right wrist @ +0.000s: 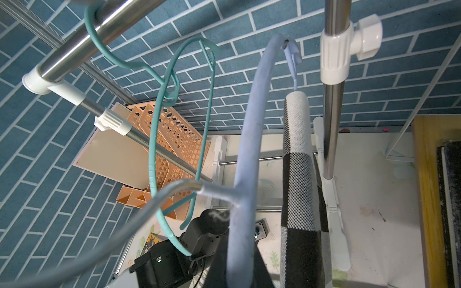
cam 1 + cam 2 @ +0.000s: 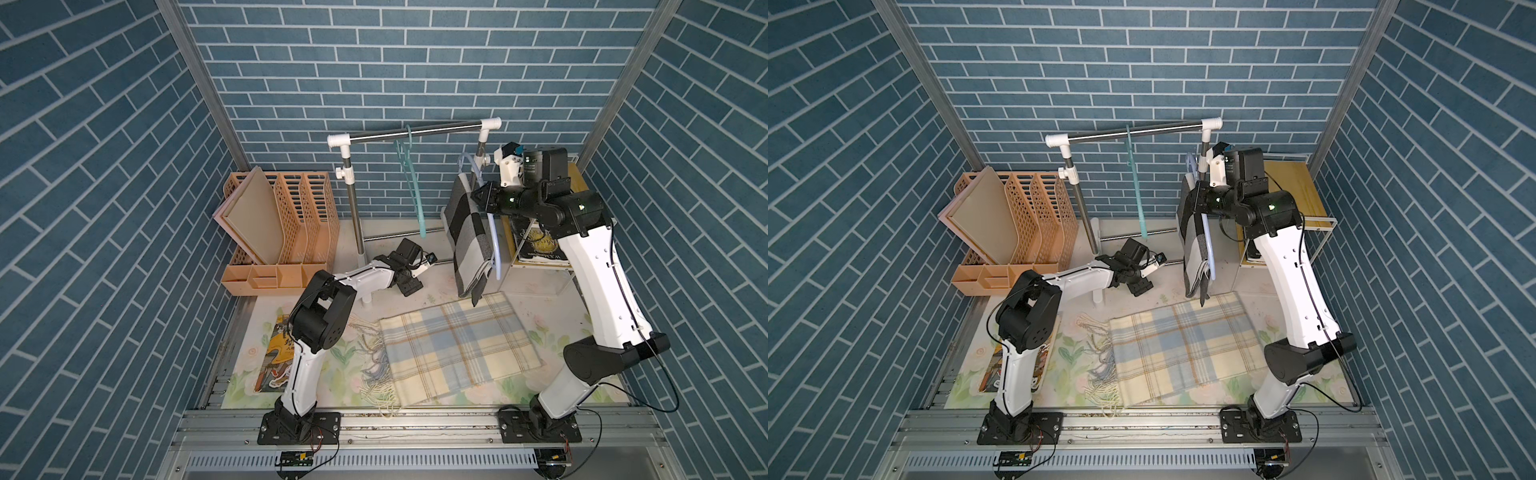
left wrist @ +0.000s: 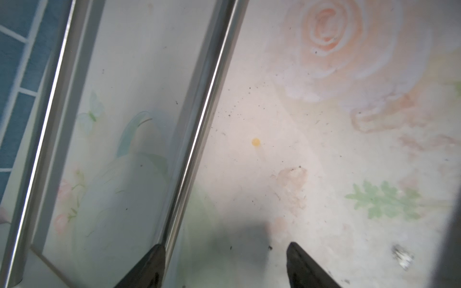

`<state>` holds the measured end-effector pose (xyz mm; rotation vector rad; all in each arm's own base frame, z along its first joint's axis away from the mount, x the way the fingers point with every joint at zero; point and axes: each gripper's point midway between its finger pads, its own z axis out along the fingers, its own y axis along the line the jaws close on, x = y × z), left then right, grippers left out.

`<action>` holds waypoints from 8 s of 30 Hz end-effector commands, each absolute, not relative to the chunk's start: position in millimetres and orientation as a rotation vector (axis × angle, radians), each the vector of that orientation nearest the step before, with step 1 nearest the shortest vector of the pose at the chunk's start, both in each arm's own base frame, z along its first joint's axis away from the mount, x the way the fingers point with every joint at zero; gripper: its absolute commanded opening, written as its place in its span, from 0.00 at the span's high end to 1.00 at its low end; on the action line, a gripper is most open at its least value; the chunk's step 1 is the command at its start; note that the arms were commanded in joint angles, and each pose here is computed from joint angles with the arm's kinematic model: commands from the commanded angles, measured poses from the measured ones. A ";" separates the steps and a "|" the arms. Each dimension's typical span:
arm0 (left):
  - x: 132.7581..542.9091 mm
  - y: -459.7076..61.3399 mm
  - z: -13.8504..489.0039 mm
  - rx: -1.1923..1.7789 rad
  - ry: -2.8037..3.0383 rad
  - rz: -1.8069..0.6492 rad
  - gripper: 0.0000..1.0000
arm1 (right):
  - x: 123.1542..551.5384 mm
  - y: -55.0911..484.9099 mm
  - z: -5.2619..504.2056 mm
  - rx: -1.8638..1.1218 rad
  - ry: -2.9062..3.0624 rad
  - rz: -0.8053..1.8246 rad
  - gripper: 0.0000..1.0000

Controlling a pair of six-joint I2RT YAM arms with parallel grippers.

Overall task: Hang the scarf on the hanger
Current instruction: Move the clothesline to the center of the board, then place the hanger at the clothesline, then pick up the hanger from the clothesline.

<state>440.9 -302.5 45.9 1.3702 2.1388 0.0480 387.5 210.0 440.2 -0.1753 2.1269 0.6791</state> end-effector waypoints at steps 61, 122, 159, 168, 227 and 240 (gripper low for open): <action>474.0 -314.7 42.9 1.550 2.109 -0.073 0.19 | 382.5 203.7 479.5 -0.198 1.977 0.686 1.00; 396.3 -295.4 26.3 1.814 1.986 -0.125 1.00 | 435.7 242.4 513.2 -0.190 1.824 0.995 1.00; 401.9 -294.5 28.9 1.778 1.983 -0.068 1.00 | 418.8 257.2 532.5 -0.090 1.739 1.345 1.00; 400.3 -293.0 30.2 1.775 1.977 -0.059 1.00 | 440.8 270.5 521.0 -0.033 1.728 1.449 1.00; 449.1 -292.6 54.8 1.618 1.927 0.108 0.28 | 319.1 137.1 439.6 0.041 1.927 0.621 0.03; 384.2 -264.9 118.5 1.459 1.946 0.226 0.00 | 289.8 124.0 417.8 0.012 1.934 0.585 0.03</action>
